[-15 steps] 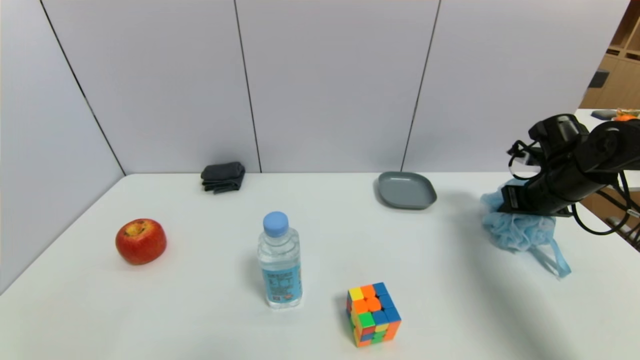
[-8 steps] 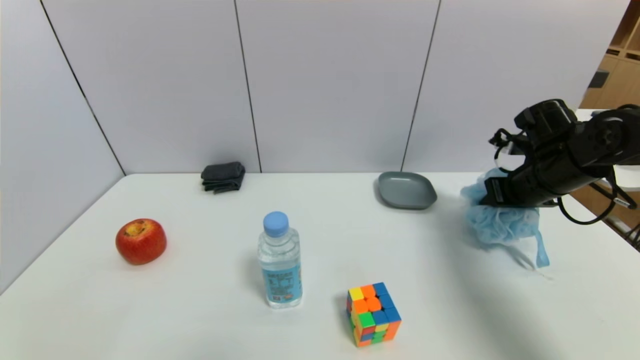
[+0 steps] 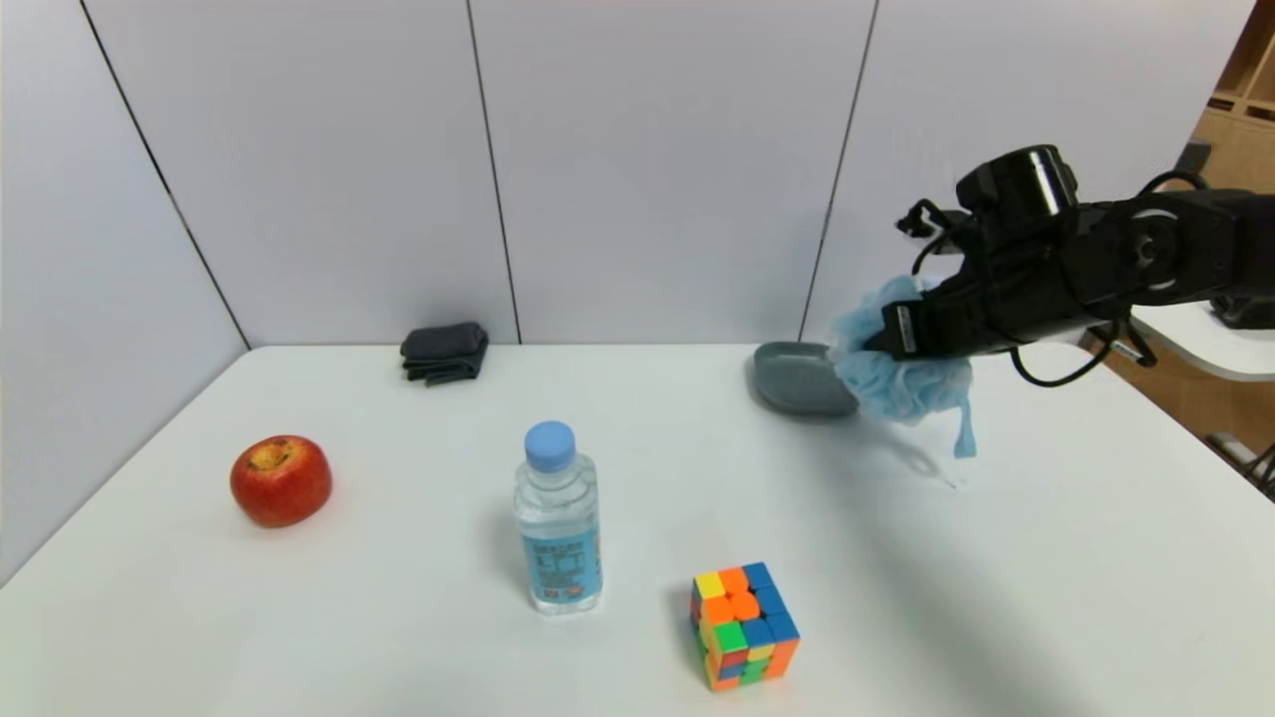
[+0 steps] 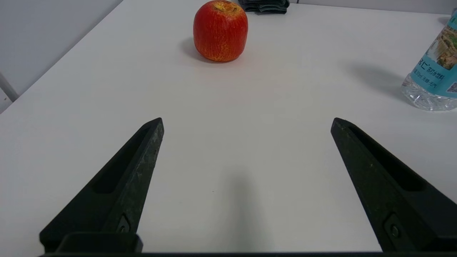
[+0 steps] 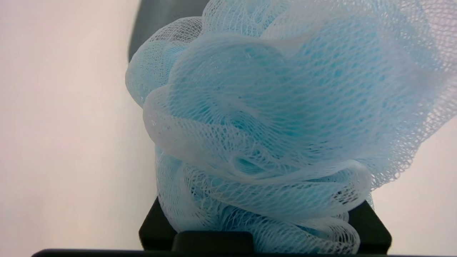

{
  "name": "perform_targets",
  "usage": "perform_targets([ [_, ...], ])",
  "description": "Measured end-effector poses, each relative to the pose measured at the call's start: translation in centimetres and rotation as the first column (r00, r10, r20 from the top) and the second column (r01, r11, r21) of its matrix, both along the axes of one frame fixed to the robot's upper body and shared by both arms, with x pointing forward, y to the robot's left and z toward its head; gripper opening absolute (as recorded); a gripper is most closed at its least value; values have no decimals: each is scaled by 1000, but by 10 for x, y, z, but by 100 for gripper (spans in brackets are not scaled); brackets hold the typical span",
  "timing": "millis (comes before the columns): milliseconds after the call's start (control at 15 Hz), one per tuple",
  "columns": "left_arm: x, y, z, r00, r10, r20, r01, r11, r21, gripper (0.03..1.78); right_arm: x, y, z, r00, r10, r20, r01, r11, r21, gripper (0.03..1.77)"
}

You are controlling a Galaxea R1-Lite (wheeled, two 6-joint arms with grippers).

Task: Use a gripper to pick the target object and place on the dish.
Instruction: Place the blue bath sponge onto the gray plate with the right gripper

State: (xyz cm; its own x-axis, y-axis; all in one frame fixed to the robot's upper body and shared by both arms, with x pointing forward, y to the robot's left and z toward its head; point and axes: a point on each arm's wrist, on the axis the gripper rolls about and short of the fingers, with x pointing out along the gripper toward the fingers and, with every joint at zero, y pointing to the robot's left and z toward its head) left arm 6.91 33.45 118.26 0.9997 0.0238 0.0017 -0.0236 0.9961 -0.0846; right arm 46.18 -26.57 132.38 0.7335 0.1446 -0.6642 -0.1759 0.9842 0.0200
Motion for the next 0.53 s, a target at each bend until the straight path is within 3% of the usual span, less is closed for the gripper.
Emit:
perform_targets([
  [533,0,0,0,1000,0,0,0,1000,0,169,42,30,-17,995,49,84,-51,999,15,69],
])
